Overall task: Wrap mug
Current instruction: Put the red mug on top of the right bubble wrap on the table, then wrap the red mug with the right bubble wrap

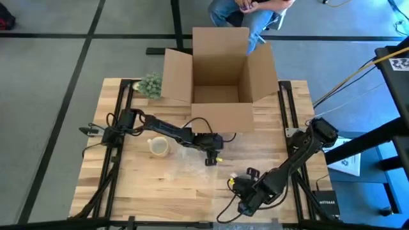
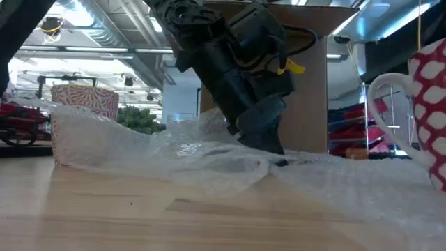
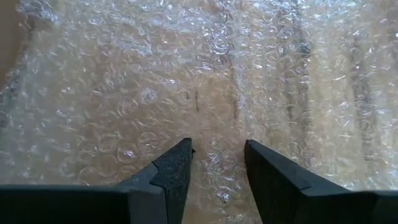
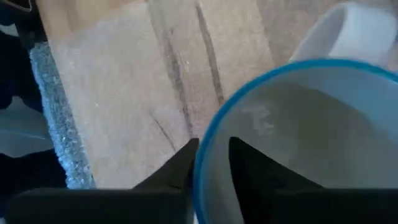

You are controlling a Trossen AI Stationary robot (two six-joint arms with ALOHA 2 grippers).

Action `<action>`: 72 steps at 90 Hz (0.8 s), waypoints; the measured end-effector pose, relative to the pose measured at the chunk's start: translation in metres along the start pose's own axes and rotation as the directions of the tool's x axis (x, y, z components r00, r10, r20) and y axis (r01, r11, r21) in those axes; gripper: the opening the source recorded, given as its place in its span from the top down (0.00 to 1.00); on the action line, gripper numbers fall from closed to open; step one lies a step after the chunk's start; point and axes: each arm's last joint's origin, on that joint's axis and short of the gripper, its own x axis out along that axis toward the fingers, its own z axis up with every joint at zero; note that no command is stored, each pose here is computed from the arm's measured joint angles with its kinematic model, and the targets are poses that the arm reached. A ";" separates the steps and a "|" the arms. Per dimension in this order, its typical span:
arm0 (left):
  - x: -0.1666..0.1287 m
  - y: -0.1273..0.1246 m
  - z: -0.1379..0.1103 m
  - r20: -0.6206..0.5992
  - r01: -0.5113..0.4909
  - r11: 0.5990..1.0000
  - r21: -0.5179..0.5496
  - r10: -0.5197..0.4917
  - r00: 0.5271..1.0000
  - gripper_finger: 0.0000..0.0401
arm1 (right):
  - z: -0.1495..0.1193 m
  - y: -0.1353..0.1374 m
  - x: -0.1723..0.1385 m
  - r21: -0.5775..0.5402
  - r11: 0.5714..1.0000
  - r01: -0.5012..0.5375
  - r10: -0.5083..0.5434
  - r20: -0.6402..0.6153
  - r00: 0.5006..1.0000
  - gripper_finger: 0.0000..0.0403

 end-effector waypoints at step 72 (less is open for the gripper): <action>-0.096 -0.034 0.035 0.150 0.067 0.994 0.090 -0.080 0.985 0.67 | -0.053 0.025 -0.058 -0.057 0.970 -0.237 0.239 0.037 0.970 0.59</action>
